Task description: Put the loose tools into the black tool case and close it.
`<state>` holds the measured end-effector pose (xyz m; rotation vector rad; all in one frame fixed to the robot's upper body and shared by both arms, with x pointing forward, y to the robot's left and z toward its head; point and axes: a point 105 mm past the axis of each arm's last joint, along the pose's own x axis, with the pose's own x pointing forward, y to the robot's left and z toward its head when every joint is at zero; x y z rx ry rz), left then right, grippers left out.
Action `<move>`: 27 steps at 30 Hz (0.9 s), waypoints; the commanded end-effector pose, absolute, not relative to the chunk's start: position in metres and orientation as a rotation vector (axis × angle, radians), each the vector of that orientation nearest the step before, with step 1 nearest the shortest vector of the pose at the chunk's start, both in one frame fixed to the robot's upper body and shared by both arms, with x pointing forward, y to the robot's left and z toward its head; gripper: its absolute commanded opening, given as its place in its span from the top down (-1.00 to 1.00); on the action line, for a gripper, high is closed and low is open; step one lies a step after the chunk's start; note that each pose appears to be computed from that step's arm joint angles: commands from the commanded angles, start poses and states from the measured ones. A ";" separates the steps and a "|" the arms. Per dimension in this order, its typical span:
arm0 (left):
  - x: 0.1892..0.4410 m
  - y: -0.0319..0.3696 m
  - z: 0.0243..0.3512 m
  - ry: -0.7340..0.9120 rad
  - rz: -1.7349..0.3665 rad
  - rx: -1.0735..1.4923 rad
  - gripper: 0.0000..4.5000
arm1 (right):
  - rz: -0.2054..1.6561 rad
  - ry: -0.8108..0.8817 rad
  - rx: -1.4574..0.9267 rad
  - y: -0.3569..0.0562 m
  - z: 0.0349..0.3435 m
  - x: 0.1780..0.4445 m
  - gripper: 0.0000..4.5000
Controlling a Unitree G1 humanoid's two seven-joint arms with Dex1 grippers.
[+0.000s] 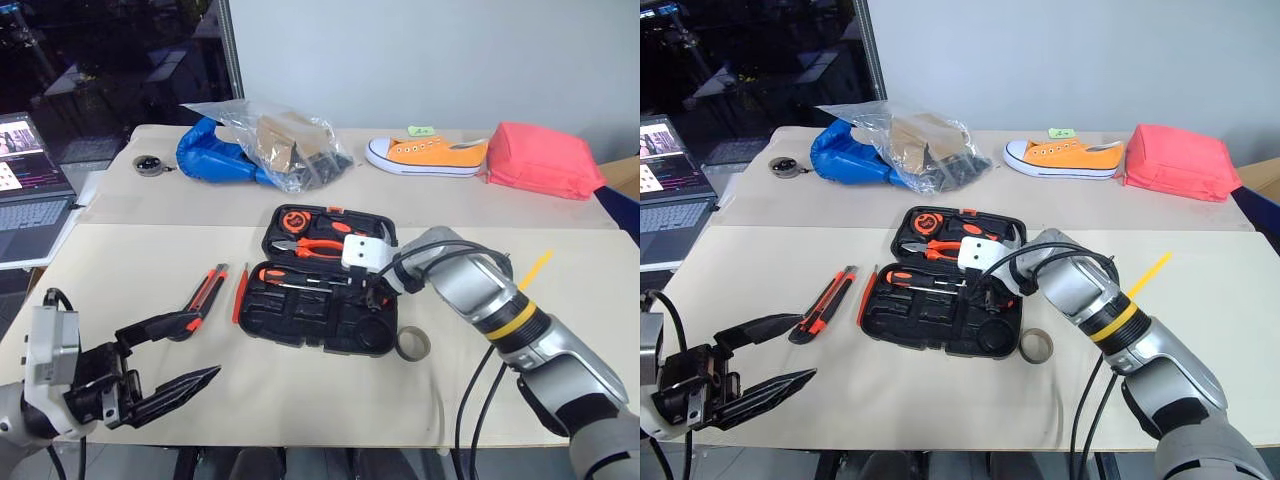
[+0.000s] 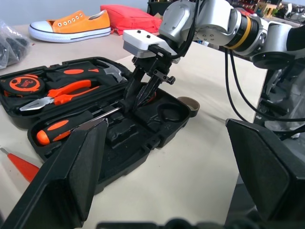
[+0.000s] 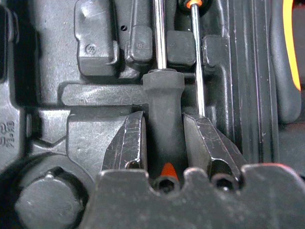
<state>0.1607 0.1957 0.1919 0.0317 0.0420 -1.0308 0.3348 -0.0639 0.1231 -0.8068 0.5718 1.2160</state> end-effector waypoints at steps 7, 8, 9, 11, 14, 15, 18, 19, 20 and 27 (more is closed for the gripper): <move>0.165 0.192 0.192 0.022 -1.069 0.045 -0.88 | 1.351 0.448 -0.740 -0.054 0.152 0.316 -0.05; 0.166 0.192 0.191 0.023 -1.071 0.042 -0.88 | 1.376 0.420 -0.703 -0.053 0.159 0.313 -0.05; 0.167 0.192 0.190 0.022 -1.072 0.040 -0.88 | 1.397 0.380 -0.666 -0.052 0.165 0.309 -0.05; 0.169 0.191 0.190 0.021 -1.074 0.038 -0.88 | 1.417 0.304 -0.622 -0.050 0.174 0.307 -0.05; 0.171 0.191 0.189 0.017 -1.079 0.034 -0.88 | 1.402 0.194 -0.537 -0.049 0.179 0.307 0.23; 0.172 0.191 0.189 0.015 -1.079 0.033 -0.88 | 1.386 0.187 -0.501 -0.050 0.180 0.307 0.37; 0.174 0.192 0.188 0.013 -1.077 0.031 -0.88 | 1.286 0.165 -0.452 -0.056 0.181 0.316 0.86; 0.175 0.193 0.188 0.012 -1.076 0.031 -0.88 | 1.247 0.165 -0.460 -0.059 0.180 0.320 0.98; 0.175 0.193 0.188 0.012 -1.076 0.030 -0.88 | 1.195 0.167 -0.470 -0.062 0.178 0.326 0.99; 0.176 0.191 0.188 0.009 -1.079 0.030 -0.88 | 1.042 0.180 -0.594 -0.069 0.156 0.344 0.99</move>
